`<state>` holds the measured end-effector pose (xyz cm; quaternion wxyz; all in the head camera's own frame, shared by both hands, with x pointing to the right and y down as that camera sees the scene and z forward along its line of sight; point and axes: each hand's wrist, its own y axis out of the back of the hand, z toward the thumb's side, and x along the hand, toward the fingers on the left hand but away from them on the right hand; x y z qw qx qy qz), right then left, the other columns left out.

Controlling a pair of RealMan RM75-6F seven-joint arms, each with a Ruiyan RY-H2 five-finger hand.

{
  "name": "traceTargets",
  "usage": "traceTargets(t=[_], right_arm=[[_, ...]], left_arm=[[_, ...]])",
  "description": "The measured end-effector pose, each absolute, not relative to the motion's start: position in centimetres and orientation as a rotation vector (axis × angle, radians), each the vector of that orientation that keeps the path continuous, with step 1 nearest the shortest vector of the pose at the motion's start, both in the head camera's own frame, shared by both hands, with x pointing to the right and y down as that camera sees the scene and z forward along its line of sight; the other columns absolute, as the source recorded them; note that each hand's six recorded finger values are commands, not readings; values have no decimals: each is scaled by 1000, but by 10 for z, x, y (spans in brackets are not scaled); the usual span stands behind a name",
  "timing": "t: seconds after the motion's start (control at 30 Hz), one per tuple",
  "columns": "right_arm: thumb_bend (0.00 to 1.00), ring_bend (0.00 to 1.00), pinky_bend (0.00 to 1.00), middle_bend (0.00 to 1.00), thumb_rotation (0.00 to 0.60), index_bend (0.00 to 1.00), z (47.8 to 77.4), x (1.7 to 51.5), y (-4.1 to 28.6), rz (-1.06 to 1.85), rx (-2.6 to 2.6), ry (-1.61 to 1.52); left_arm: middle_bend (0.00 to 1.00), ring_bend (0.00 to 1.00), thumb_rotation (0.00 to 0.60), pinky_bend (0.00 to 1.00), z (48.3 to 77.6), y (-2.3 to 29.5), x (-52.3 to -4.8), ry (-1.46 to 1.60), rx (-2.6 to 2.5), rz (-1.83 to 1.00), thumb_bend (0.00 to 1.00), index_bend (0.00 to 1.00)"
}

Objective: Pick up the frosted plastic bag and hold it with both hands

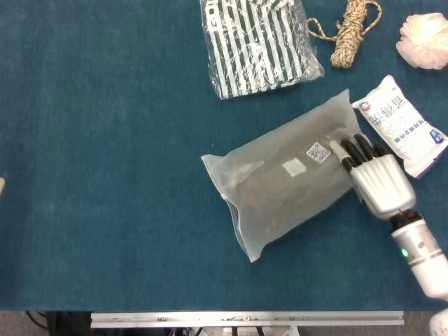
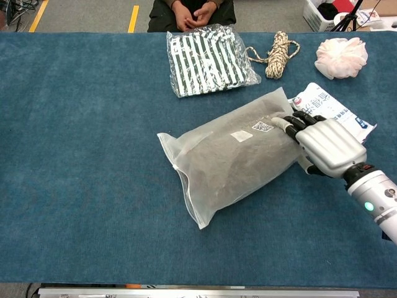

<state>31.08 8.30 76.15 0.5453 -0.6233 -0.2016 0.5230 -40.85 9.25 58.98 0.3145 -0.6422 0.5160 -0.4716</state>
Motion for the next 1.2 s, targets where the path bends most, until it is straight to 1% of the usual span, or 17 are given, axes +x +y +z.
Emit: traceTargets(t=[0.07,0.1,0.2,0.3,0.43,0.6,0.83,1.07,1.2], right_arm=[[796,522,724,557,600,612,761,308,79,1225,-1460,-482],[803,572,777,597,600,656,760,307,78,1220,-1456,-487],[811,659,885,668,600,728,757,306,73,1208,-1463,-520],[812,701,934,707,600,775,749,307,65,1192,-1462,-560],[813,729,966,734,600,807,737,309,58,1165,-1458,-601],[814,753,992,755,600,830,709,306,45,1092,-1453,-669],[813,763,999,763,600,835,671,294,21,1008,-1438,-747],[813,771,1000,770,600,843,639,267,-3,925,-1430,-805],[813,772,1000,771,600,844,630,252,-11,897,-1437,-814]], left_arm=[[38,4,600,194,590,92,-409,1361,-1693,-1245,280,153],[38,5,600,194,590,92,-410,1363,-1694,-1245,280,154],[38,5,600,194,589,91,-411,1359,-1697,-1245,280,154],[38,5,600,194,590,88,-411,1347,-1708,-1249,280,157],[43,5,600,194,589,80,-409,1322,-1730,-1252,280,159],[56,6,600,194,590,66,-403,1280,-1772,-1244,280,159],[63,7,600,194,589,41,-388,1243,-1861,-1208,280,143],[59,7,600,194,595,26,-367,1167,-1989,-1211,276,42],[37,7,600,194,595,21,-357,1138,-2061,-1204,256,1]])
